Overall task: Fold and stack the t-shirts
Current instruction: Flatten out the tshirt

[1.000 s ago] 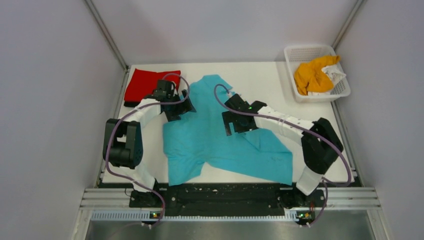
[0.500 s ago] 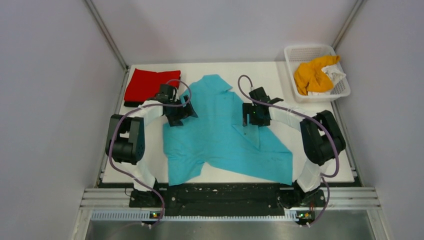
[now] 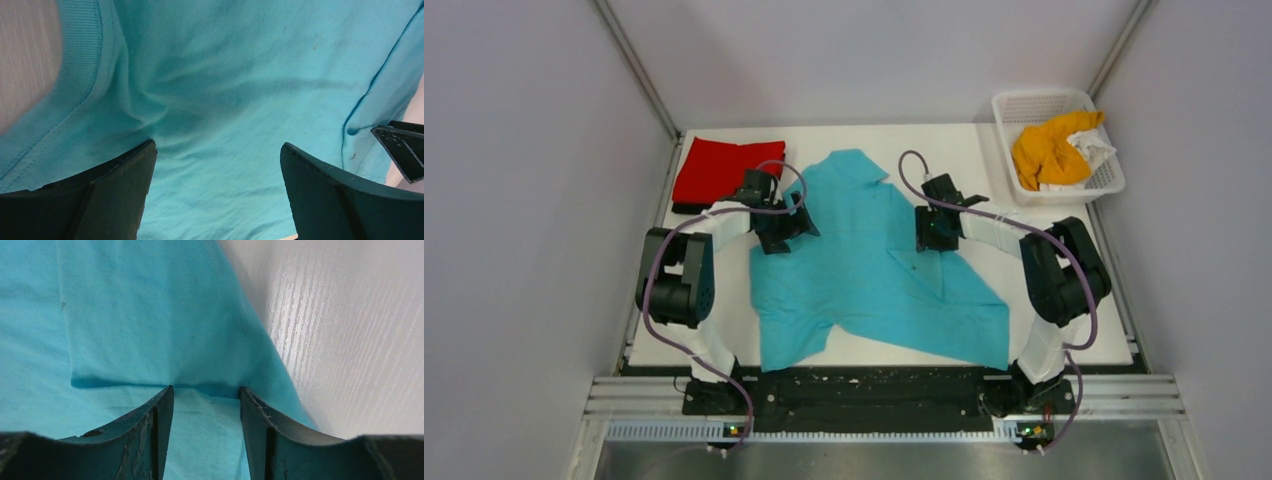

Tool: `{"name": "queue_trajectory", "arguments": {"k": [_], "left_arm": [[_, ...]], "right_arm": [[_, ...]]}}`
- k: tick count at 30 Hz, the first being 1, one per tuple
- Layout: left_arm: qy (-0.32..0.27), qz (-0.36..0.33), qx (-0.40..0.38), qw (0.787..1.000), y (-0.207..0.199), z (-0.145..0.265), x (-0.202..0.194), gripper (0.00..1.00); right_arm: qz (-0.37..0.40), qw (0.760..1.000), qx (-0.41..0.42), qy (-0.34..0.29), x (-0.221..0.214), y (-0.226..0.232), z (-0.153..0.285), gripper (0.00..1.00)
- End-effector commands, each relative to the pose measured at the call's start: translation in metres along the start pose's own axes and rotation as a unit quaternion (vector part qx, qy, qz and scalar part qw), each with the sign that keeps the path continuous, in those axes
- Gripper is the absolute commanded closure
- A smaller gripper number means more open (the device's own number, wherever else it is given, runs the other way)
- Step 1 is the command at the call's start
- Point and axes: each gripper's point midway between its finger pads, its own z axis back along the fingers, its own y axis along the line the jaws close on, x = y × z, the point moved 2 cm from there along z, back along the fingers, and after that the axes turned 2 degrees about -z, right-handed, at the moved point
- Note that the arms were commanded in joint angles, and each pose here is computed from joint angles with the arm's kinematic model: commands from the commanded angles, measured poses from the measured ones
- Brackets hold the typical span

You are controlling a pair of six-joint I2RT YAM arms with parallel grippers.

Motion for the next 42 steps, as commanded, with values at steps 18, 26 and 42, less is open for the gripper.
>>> {"name": "queue_trajectory", "arguments": {"k": [18,26,42], "left_arm": [[-0.008,0.002,0.006,1.0,0.001,-0.008,0.007,0.01],[-0.008,0.003,0.013,1.0,0.003,-0.01,0.009,0.01],[-0.011,0.001,0.019,1.0,-0.001,-0.011,0.021,0.01]], "right_arm": [[0.026,0.999,-0.019,0.011,-0.007,-0.014,0.012,0.77],[0.03,0.998,-0.051,-0.029,0.016,-0.021,0.033,1.0],[0.008,0.937,-0.308,-0.163,0.13,-0.135,0.074,1.0]]}}
